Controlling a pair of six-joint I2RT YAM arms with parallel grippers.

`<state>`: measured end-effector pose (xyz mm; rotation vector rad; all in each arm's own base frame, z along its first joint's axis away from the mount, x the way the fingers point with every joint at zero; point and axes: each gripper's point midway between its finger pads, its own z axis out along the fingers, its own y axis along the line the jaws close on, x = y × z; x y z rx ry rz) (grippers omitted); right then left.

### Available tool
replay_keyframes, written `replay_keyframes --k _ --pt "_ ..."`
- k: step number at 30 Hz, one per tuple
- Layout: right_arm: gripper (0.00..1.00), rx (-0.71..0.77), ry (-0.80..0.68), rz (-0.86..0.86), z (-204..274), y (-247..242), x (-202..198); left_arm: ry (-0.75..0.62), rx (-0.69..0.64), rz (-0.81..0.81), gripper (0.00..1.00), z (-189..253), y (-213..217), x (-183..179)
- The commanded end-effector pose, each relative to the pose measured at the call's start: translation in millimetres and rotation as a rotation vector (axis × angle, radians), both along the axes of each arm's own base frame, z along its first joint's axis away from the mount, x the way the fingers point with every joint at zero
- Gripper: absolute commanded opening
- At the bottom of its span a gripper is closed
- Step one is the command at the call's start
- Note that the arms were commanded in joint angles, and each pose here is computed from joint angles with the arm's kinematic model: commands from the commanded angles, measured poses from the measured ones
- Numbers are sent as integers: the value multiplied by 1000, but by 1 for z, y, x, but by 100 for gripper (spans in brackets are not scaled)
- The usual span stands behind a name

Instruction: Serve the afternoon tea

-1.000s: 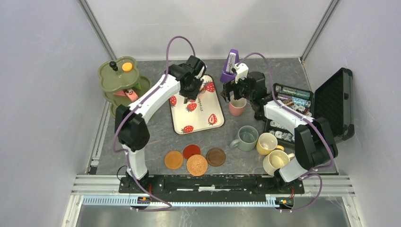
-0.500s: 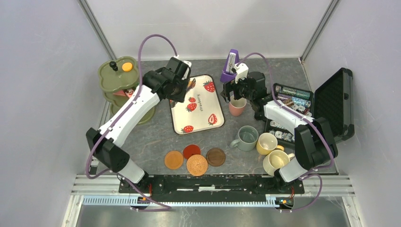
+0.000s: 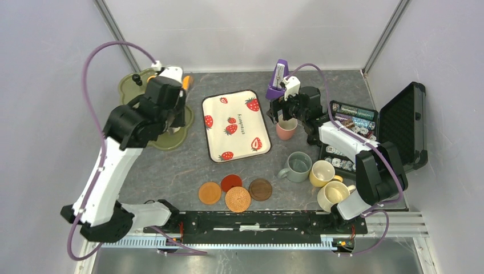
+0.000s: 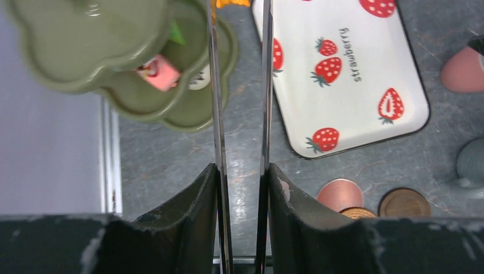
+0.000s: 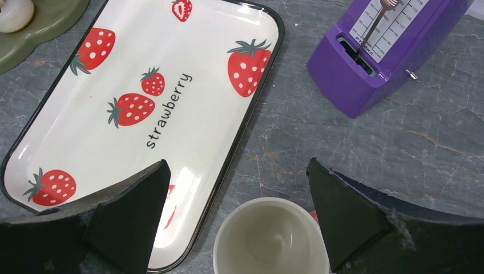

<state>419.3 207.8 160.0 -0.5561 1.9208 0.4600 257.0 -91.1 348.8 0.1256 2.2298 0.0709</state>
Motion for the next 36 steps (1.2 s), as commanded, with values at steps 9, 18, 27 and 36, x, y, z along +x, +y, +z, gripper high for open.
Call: replay_keyframes --k 9,18,27,36 --pt "98 17 -71 0 27 2 10 -84 240 330 29 25 101 -39" --pt "98 17 -68 3 25 3 11 -91 216 353 31 7 109 -23" --pt "98 16 -61 3 22 3 12 -83 307 441 31 -7 132 -19" --pt "98 13 -61 1 22 2 12 -96 287 472 33 -21 139 -7"
